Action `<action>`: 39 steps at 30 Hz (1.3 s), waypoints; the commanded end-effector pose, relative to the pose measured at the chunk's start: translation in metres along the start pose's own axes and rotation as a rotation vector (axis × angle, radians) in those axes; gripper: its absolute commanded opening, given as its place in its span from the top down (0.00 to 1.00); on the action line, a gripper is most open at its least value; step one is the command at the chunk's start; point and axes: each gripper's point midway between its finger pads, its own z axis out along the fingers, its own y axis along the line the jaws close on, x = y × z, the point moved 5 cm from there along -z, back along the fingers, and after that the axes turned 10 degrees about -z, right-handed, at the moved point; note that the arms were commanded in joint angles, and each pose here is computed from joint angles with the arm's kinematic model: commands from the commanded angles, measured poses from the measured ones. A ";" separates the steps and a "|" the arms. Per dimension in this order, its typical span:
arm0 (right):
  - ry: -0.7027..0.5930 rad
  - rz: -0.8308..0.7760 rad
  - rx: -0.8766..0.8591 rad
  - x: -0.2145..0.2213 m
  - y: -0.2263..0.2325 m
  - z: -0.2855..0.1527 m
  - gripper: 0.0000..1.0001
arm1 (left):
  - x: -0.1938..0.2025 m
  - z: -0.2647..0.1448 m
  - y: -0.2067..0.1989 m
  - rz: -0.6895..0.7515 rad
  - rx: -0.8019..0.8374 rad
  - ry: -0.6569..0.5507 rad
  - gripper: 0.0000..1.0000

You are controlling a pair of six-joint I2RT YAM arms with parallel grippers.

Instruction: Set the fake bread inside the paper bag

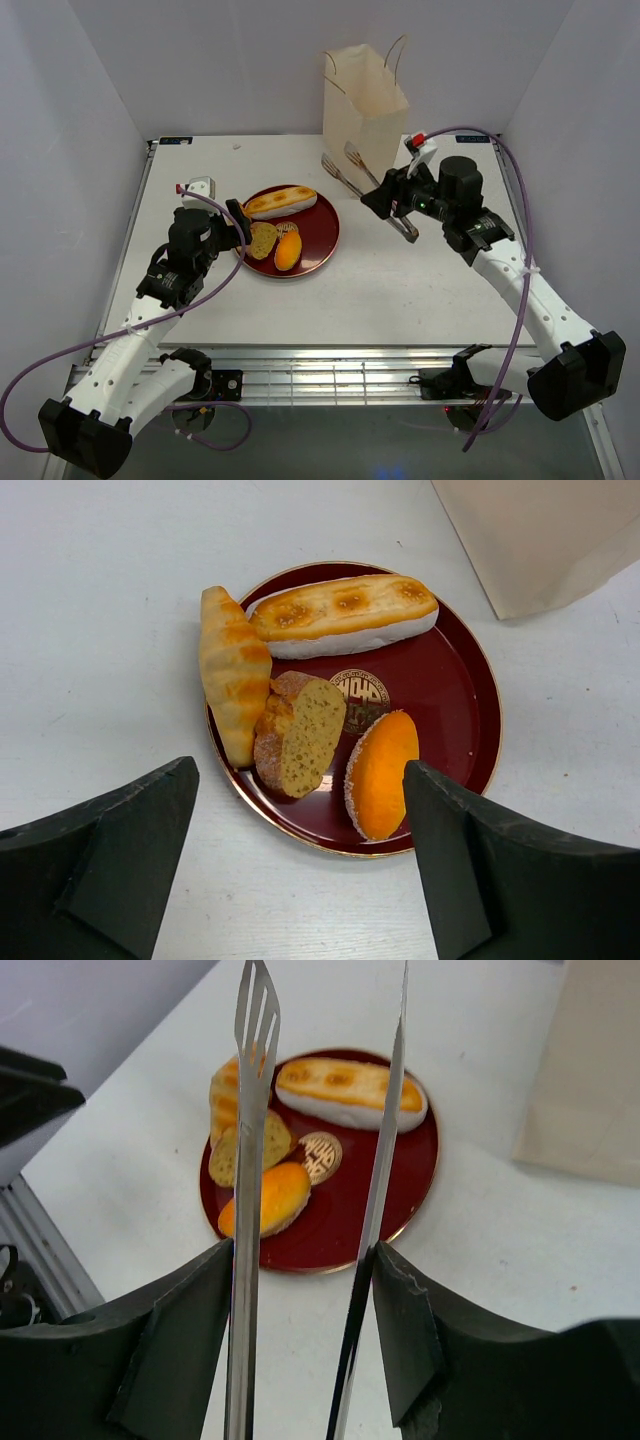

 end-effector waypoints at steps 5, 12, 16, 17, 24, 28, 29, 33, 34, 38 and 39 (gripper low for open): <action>0.073 -0.006 -0.088 0.055 0.027 0.005 0.38 | -0.008 -0.005 0.002 -0.004 -0.013 -0.043 0.05; 0.125 0.032 -0.125 0.094 0.043 0.026 0.38 | -0.003 -0.002 -0.005 -0.006 0.033 -0.008 0.05; 0.195 0.033 -0.150 0.098 0.058 0.047 0.39 | -0.005 -0.005 -0.006 -0.009 0.045 -0.015 0.05; 0.204 0.024 -0.155 0.098 0.063 0.050 0.39 | -0.006 -0.006 -0.007 -0.010 0.049 -0.019 0.05; 0.221 -0.008 -0.251 0.104 0.107 0.072 0.39 | -0.005 -0.005 -0.006 -0.009 0.049 -0.016 0.05; 0.242 -0.047 -0.279 0.102 0.128 0.087 0.38 | -0.006 -0.006 -0.006 -0.014 0.047 -0.022 0.05; 0.245 -0.059 -0.279 0.101 0.133 0.089 0.39 | -0.006 -0.006 -0.006 -0.013 0.047 -0.021 0.05; 0.274 -0.113 -0.241 0.101 0.151 0.100 0.39 | -0.008 -0.007 -0.004 -0.018 0.032 -0.035 0.05; 0.285 -0.119 -0.232 0.106 0.153 0.104 0.40 | -0.010 -0.010 -0.003 -0.023 0.030 -0.048 0.05; 0.301 -0.131 -0.201 0.113 0.162 0.114 0.43 | -0.014 -0.013 -0.001 -0.033 0.013 -0.076 0.05; 0.300 -0.134 -0.203 0.112 0.167 0.116 0.43 | -0.014 -0.013 0.000 -0.035 0.010 -0.080 0.05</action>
